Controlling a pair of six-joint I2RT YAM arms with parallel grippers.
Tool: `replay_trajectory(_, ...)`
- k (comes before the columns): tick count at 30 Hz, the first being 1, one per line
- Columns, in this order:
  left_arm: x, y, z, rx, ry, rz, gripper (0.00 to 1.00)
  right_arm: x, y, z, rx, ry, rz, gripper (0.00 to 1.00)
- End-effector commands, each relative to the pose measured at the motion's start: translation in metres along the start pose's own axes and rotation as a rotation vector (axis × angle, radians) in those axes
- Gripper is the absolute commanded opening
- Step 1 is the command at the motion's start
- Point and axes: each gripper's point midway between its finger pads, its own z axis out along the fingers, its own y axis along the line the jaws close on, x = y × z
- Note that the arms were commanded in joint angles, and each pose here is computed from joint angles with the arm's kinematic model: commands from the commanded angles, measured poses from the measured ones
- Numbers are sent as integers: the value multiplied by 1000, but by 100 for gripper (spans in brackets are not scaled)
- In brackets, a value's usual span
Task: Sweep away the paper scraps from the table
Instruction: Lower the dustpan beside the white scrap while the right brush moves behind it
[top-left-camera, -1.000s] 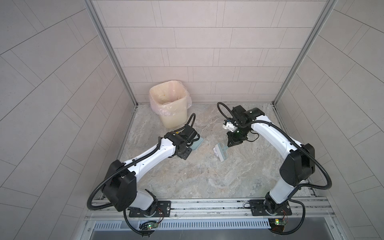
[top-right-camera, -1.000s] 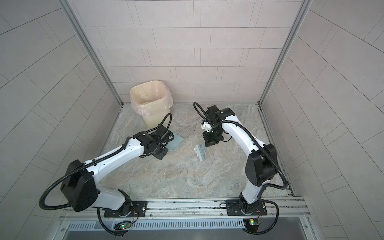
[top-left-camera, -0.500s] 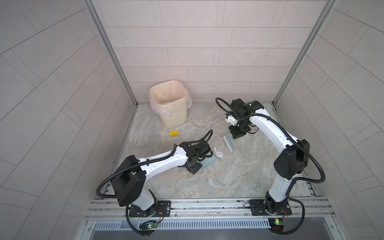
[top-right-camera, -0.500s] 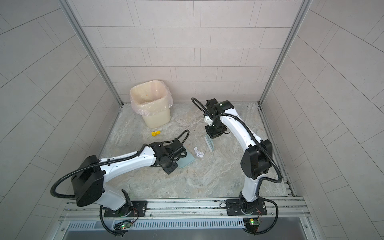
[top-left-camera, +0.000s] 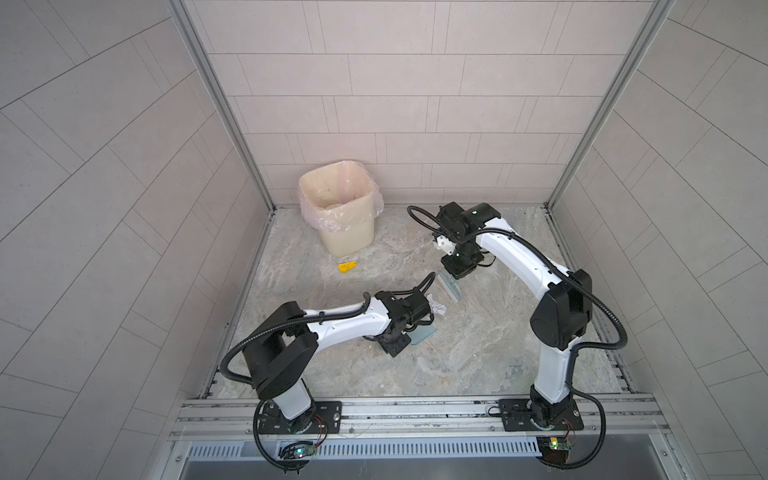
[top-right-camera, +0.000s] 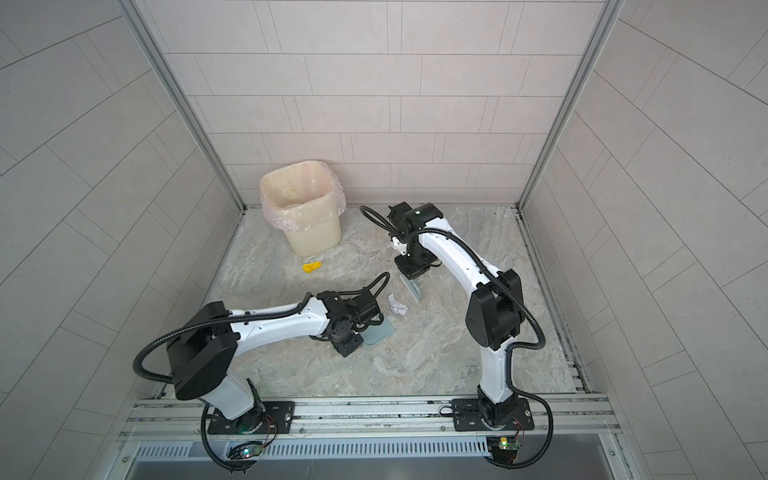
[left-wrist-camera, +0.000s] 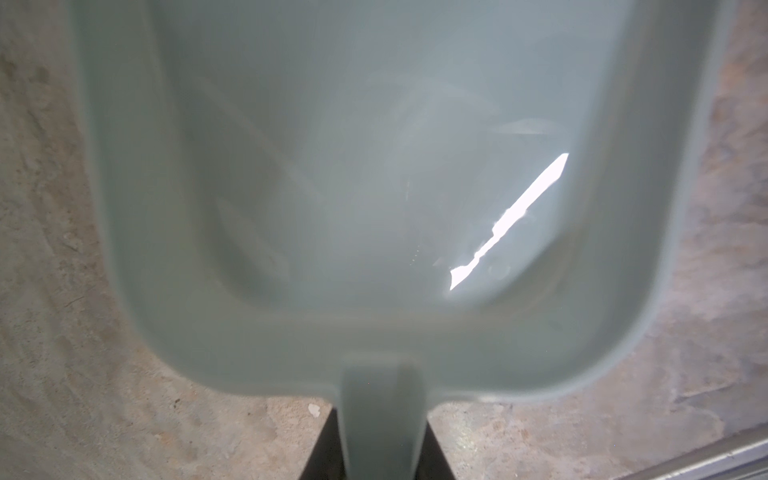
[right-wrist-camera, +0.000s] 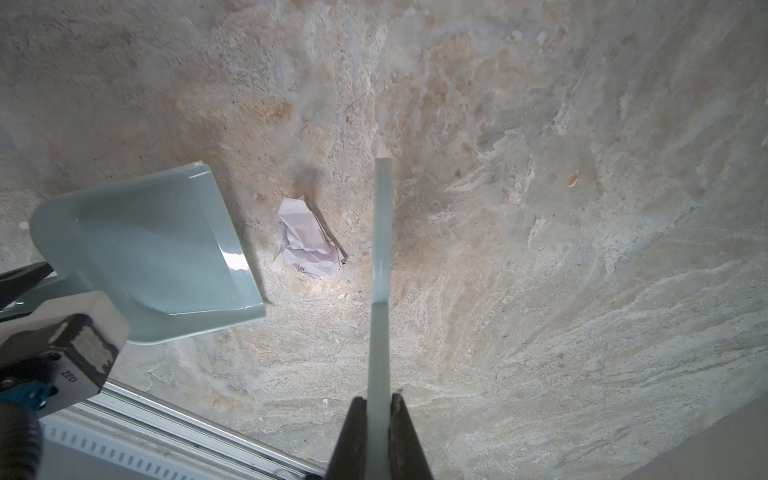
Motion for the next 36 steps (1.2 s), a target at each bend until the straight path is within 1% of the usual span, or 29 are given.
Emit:
replay_trajectory(1, -5, -2, 1, -3, -8, -8, 0, 8, -1, 4, 26, 38, -25, 0)
replay_trajectory(16, -11, -2, 8, -11, -8, -1, 0, 15, 31, 19, -22, 96, -92, 0)
replay_trajectory(21, -11, -3, 10, -10, -7, -5, 0, 17, 46, 12, -85, 85, -104, 0)
replay_trajectory(25, -10, -3, 11, -8, -7, -7, 0, 16, 37, 2, -43, 65, -101, 0)
replay_trajectory(30, -10, -3, 12, -9, -5, -6, 0, 8, 18, 4, 38, 69, -90, 0)
replay_trajectory(36, -10, -4, 13, -7, -6, -7, 0, -2, 19, 13, 63, 84, -111, 0)
